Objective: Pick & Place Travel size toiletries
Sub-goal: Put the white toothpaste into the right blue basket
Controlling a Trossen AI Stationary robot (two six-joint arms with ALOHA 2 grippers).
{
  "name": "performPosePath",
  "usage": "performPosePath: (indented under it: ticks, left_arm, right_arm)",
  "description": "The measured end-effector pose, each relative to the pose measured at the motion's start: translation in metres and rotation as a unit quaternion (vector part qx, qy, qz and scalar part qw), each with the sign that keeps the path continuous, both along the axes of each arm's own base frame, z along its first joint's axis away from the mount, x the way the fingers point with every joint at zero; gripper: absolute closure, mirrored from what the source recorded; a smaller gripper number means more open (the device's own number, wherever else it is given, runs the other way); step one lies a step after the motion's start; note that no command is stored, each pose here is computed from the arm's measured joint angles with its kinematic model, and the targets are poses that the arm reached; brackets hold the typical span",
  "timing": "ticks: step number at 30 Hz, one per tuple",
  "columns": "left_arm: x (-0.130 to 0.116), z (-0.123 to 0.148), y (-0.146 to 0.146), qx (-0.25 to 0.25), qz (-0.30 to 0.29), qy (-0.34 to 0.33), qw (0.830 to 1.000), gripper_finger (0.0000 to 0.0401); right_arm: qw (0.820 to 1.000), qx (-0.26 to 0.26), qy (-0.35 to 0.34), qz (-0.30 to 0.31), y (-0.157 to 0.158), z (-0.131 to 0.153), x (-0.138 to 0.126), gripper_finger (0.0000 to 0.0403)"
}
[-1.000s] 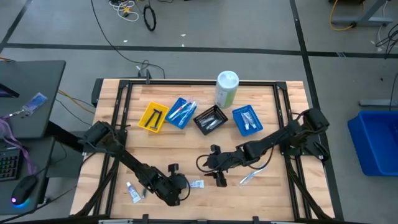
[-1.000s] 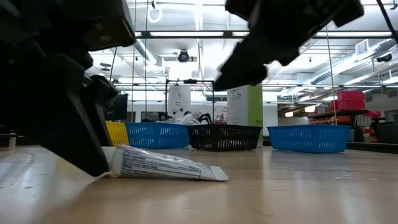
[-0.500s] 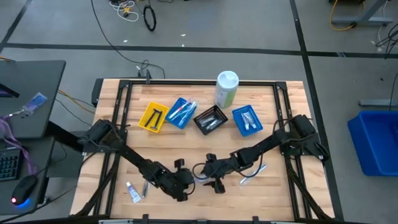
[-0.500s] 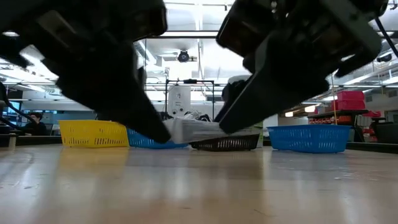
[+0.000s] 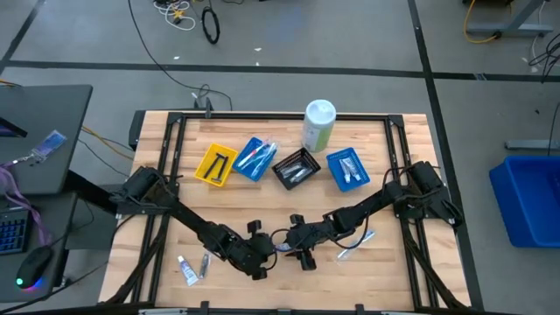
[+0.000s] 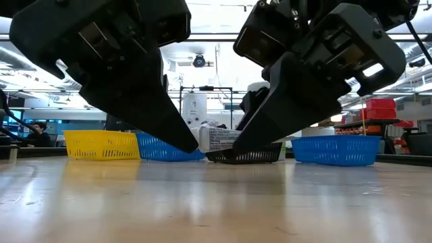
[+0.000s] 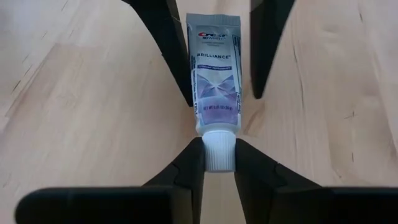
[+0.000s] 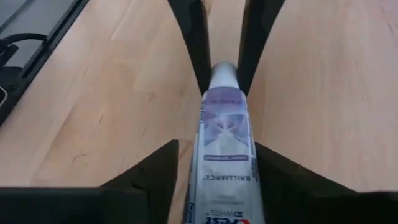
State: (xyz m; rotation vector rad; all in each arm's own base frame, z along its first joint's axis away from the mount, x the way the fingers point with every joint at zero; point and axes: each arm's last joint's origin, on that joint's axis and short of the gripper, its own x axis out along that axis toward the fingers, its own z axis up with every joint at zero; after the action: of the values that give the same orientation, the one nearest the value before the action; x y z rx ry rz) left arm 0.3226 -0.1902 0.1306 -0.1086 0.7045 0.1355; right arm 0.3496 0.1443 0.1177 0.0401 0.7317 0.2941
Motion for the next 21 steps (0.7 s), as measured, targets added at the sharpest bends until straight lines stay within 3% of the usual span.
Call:
performPosePath:
  ticks: [8, 21]
  left_arm:
    - [0.0003, 0.0002, 0.0001, -0.008, 0.009, -0.003, 1.000, 0.0317]
    - [0.0008, 0.0006, 0.0004, -0.029, 0.030, -0.009, 0.999, 0.0293]
  right_arm:
    - [1.000, -0.012, 0.003, -0.018, -0.0019, -0.0010, -0.0003, 0.0270]
    - [0.999, -0.033, 0.028, -0.010, -0.0043, -0.0030, -0.0041, 0.0279]
